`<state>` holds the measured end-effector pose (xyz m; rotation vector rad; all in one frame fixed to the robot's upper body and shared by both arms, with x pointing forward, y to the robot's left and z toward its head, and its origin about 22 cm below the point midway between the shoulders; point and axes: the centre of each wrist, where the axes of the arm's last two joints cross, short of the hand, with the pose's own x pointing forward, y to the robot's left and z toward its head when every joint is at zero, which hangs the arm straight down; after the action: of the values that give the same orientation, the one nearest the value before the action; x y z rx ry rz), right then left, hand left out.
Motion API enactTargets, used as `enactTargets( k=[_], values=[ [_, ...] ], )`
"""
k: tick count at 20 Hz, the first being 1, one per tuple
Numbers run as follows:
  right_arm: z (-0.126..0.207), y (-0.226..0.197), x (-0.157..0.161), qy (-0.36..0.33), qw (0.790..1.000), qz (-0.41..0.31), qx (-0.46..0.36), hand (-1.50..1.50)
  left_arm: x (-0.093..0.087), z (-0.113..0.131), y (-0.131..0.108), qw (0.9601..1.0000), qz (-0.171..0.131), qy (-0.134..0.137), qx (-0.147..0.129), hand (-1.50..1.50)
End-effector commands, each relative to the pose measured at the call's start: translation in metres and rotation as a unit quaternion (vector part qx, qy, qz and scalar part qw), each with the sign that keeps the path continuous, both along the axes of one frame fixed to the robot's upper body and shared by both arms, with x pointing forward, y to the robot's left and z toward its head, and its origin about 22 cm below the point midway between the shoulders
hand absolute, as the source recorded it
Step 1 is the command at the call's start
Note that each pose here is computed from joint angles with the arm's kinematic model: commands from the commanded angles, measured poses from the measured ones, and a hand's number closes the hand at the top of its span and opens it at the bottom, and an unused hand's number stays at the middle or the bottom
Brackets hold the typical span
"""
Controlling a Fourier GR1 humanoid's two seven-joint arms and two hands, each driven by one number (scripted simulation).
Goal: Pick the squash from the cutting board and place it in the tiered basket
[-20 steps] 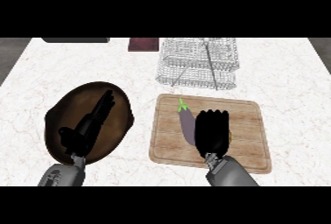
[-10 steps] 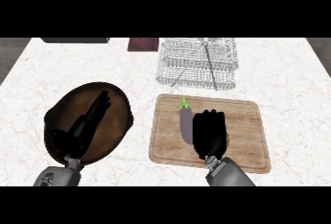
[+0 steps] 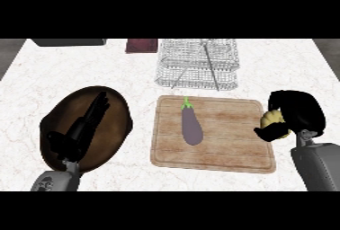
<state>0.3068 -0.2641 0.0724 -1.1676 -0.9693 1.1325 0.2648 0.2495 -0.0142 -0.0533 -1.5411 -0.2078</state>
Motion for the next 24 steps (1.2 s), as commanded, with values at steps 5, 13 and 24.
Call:
enactTargets(
  k=[5, 13, 24],
  values=[
    [0.063, -0.116, 0.013, -0.111, 0.955, 0.023, 0.275, 1.5, -0.004, -0.004, -0.001, 1.0, -0.006, 0.005, -0.001, 0.0],
    [0.155, -0.129, 0.029, -0.177, 0.924, 0.095, 0.326, 1.5, 0.004, -0.012, -0.007, 0.9999, -0.011, 0.002, 0.0, 0.0],
    [0.245, -0.007, 0.094, -0.145, 0.927, 0.079, 0.338, 1.5, 0.013, 0.003, -0.015, 0.9998, -0.019, 0.009, -0.004, 0.0]
  ],
)
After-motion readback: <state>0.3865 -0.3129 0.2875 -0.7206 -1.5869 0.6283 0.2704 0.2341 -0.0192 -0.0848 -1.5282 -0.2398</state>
